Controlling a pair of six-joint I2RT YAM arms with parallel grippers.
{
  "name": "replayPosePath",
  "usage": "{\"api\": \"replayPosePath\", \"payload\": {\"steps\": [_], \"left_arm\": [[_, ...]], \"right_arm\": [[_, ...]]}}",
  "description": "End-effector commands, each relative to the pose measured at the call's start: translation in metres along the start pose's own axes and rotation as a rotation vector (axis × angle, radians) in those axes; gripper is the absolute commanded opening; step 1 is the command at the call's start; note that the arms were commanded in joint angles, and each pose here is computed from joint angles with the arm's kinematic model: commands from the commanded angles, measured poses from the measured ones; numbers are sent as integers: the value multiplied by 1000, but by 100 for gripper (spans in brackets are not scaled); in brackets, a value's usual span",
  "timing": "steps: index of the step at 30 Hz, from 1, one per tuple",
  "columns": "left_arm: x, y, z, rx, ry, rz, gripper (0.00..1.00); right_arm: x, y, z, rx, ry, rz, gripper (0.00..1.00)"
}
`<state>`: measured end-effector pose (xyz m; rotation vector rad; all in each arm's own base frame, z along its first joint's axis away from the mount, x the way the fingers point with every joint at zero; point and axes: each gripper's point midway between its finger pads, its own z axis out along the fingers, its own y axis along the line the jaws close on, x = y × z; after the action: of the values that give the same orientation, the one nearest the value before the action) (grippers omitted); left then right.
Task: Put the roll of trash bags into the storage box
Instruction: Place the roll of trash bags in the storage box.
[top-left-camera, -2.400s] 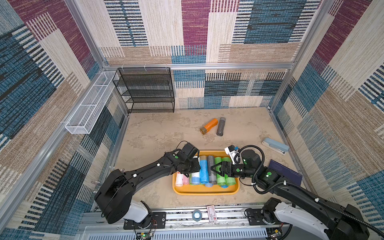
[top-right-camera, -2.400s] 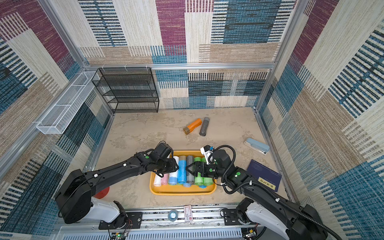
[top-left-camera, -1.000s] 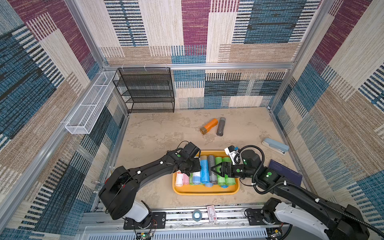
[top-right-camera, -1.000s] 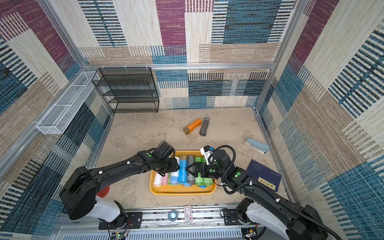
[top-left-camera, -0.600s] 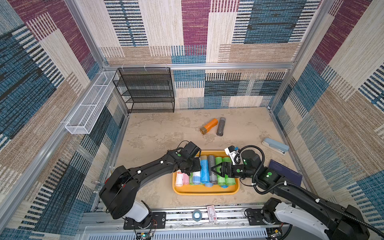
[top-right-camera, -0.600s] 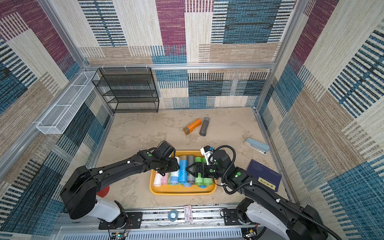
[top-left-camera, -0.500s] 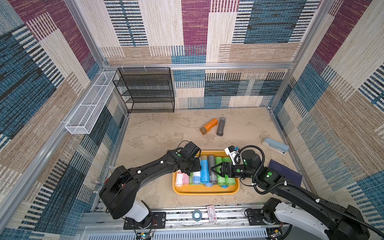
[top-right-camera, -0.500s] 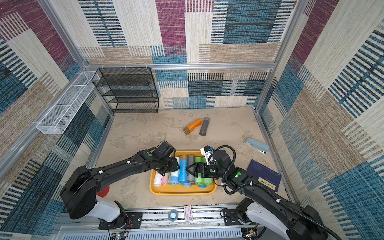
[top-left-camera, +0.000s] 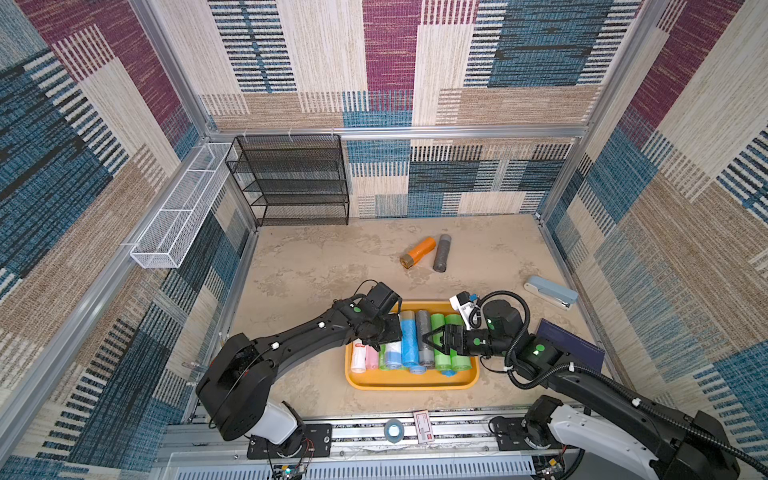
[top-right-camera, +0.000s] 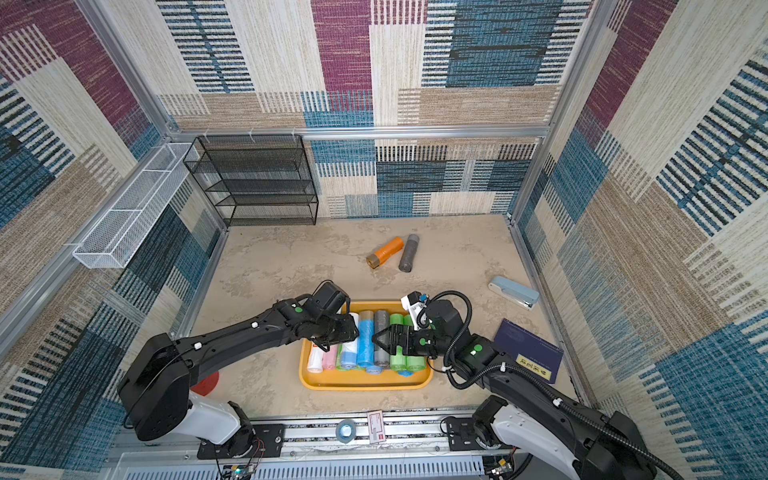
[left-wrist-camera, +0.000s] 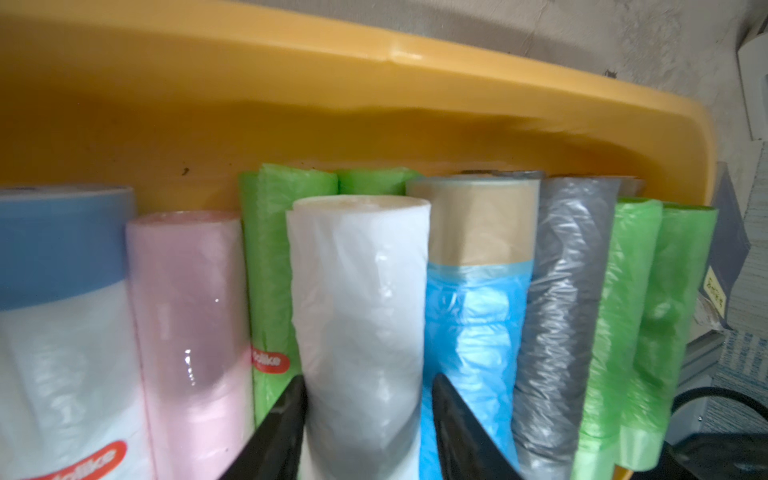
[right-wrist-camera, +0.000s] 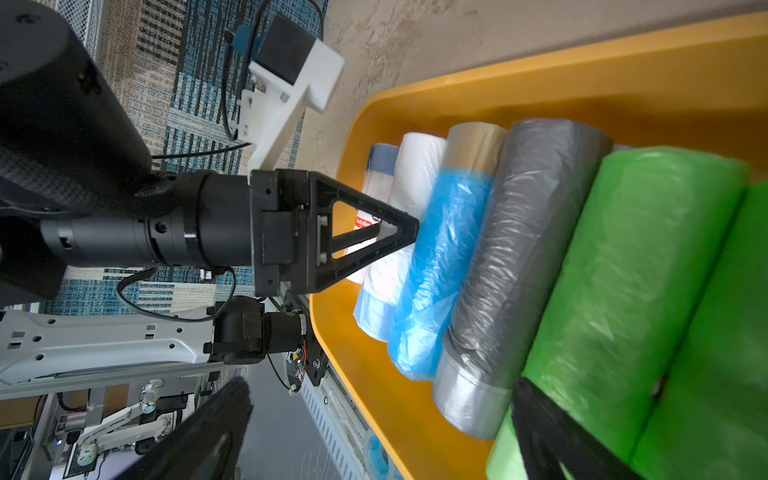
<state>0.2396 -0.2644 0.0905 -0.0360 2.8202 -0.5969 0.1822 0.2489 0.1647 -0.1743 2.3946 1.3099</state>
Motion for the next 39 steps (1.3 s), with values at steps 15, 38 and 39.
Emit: {"api": "replayPosePath", "payload": {"steps": [15,38,39], "left_arm": [[-7,-2,-12,-7,-32,32,52],[-51,0,-69,-80,-218,141,56],[-54,-1,-69,-80,-217,148,57]], "right_arm": [[-3,2,2,-4,-5,-17,99],[-19,4,5,41,-31,-54,99],[-20,3,6,45,-32,-55,99]]}}
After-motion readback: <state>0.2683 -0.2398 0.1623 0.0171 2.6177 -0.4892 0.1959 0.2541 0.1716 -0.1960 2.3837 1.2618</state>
